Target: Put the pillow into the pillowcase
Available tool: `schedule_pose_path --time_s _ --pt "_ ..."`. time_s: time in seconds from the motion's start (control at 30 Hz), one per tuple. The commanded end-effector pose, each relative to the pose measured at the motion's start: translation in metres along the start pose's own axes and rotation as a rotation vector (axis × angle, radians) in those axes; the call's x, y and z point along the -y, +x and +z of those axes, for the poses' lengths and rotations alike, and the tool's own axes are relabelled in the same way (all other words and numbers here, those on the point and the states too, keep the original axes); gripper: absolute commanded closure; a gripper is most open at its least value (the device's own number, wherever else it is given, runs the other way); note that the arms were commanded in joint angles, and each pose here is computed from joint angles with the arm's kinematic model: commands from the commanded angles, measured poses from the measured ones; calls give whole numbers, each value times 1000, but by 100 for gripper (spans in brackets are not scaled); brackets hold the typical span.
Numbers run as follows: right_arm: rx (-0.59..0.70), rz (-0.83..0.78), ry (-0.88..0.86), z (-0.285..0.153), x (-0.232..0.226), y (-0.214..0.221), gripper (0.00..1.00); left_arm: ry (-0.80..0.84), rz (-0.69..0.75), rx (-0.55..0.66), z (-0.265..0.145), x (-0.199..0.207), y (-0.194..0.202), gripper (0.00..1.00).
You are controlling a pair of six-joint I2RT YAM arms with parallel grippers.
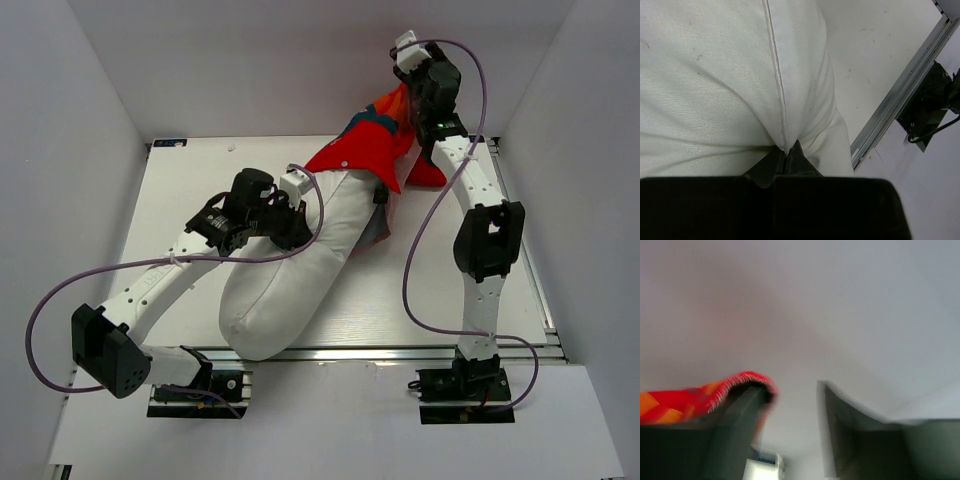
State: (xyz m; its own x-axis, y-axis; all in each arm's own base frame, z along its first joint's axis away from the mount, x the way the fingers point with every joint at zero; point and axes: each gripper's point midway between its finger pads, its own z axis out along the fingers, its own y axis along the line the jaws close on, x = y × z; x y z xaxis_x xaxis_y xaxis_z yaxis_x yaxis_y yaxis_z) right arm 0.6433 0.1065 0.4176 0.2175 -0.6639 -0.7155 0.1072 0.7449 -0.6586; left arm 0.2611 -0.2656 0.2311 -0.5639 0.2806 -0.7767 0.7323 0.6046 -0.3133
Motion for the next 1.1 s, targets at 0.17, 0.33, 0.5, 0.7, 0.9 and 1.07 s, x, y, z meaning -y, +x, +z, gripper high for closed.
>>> schedule_pose_path --time_s 0.17,0.33,0.5,0.7,0.9,1.07 --pt "-192 163 -220 -64 44 49 15 -44 -16 -48 3 -8 1 100" --pt "-49 356 -499 -148 31 -17 14 -16 -28 -42 14 -7 -7 100" --pt "-65 630 -711 -237 1 -55 17 22 -39 -27 21 -2 -15 100" --pt "-291 906 -861 -293 -55 -37 22 31 -43 -22 22 0 -17 100" --pt "-429 944 -857 -299 -86 -1 17 23 -38 -17 19 0 -20 100" --pt "-475 927 -891 -292 -109 9 14 28 -39 -18 21 0 -21 100"
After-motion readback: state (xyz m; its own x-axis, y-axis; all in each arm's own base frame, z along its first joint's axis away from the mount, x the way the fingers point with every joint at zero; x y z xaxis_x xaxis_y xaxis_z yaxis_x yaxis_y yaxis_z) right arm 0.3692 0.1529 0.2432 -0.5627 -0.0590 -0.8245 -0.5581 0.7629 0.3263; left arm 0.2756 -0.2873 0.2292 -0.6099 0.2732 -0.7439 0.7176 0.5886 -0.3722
